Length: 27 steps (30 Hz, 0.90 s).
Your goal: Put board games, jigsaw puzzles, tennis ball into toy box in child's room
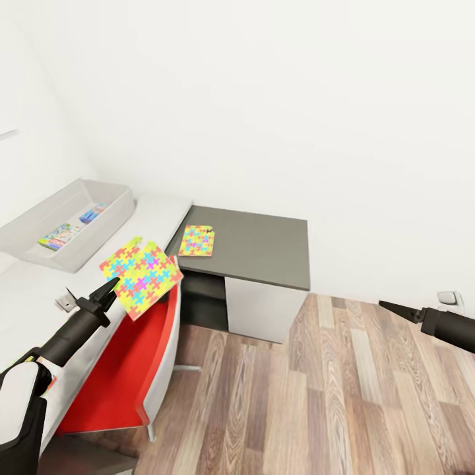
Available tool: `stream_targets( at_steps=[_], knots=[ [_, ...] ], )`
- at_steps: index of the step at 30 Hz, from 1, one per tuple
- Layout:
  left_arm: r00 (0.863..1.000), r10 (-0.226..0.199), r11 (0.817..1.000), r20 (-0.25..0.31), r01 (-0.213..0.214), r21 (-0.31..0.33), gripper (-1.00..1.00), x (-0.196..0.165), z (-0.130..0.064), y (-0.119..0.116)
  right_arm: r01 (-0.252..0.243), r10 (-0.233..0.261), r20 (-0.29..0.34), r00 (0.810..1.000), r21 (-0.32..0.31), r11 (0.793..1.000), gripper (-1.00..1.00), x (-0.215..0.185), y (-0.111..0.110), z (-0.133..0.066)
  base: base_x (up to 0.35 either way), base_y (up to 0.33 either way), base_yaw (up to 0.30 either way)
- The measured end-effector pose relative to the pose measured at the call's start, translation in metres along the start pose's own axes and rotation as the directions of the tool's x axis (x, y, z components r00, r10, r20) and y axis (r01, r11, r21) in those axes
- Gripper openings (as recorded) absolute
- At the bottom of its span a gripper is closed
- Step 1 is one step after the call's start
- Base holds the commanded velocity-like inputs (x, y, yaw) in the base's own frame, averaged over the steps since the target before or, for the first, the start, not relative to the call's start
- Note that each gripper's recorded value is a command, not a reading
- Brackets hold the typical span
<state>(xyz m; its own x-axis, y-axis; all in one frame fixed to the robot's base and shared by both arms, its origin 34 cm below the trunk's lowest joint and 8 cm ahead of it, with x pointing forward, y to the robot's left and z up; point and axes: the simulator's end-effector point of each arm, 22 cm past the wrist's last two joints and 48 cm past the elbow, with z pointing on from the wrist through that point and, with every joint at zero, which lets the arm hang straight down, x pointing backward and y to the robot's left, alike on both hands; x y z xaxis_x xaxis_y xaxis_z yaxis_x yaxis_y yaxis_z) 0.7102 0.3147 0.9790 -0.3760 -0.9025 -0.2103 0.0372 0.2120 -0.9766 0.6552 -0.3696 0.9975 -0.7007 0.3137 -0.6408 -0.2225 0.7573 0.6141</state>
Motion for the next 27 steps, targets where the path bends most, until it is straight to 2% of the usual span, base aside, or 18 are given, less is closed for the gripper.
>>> stream_targets(
  at_steps=[18, 27],
  knots=[
    [1.0, -0.001, 1.0, 0.003, 0.001, 0.008, -1.0, -0.0009, -0.0001, -0.0019, -0.001, 0.001, 0.001, 1.0, -0.003, 1.0, 1.0, 0.0005, 0.0004, 0.0009, 0.062, -0.02, -0.001],
    [1.0, 0.002, 1.0, 0.005, -0.002, 0.018, -1.0, -0.0017, -0.0006, -0.0048, -0.006, 0.006, 0.005, 1.0, -0.007, 1.0, 1.0, 0.0014, 0.0015, 0.0017, 0.215, -0.001, 0.0]
  ],
)
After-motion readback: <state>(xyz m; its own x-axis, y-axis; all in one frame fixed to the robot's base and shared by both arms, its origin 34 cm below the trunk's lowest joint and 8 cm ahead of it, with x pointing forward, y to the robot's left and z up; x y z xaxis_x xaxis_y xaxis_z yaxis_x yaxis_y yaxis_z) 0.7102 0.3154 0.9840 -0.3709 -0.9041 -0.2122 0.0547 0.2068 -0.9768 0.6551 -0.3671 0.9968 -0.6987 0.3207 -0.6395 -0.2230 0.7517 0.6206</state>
